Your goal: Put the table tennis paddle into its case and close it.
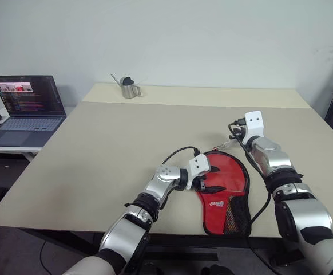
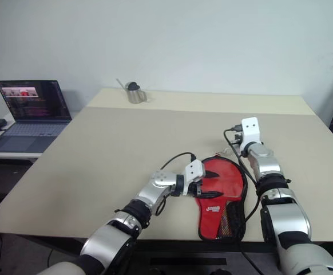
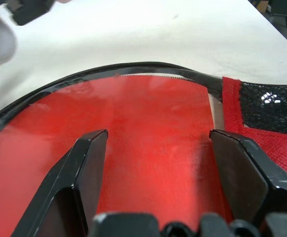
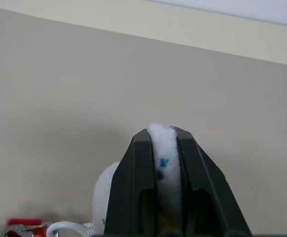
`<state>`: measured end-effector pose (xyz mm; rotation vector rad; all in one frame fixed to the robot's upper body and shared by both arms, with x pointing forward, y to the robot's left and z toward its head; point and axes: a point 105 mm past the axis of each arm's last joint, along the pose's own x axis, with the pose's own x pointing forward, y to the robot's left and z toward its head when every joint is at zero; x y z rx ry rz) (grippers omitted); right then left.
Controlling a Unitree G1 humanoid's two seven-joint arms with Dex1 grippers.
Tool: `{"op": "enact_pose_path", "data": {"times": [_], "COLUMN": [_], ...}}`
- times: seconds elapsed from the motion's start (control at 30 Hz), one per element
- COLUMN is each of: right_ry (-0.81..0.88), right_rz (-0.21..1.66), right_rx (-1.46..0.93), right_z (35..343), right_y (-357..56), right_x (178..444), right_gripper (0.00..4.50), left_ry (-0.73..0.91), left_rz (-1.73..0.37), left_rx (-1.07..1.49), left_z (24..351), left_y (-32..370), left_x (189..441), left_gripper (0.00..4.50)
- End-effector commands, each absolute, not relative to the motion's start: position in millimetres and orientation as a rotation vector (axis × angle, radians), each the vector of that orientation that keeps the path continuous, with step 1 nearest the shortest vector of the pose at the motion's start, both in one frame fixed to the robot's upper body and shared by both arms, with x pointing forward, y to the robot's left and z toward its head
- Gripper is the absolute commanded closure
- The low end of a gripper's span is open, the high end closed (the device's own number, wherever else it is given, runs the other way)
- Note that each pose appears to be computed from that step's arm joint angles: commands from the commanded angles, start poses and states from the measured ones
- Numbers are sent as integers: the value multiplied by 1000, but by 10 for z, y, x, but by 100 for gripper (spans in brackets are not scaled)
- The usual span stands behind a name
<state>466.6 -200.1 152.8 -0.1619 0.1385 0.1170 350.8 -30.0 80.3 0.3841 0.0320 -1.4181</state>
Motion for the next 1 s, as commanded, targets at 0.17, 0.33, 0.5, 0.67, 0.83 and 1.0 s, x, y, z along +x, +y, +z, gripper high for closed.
{"op": "enact_pose_path", "data": {"times": [0.17,0.33,0.5,0.67,0.83,1.0], "right_ry": [106,121,177,231,299,315], "right_rz": [3,8,31,50,66,41], "right_rx": [-185,-186,-202,-232,-243,-236], "right_z": [1648,1656,1626,1604,1548,1527], "right_y": [-2522,-2605,-2613,-2623,-2655,-2707], "right_x": [4498,4159,3767,3493,3197,3137], "right_gripper": [438,438,438,438,438,438], "left_ry": [117,107,101,97,99,105], "left_rz": [-1418,-1413,-1413,-1421,-1449,-1453], "left_rx": [364,361,350,337,325,353], "left_z": [598,639,659,682,713,705], "left_y": [-324,-427,-493,-557,-646,-646], "left_x": [3453,3466,3463,3450,3417,3427], "left_gripper": [90,90,90,90,90,90]}}
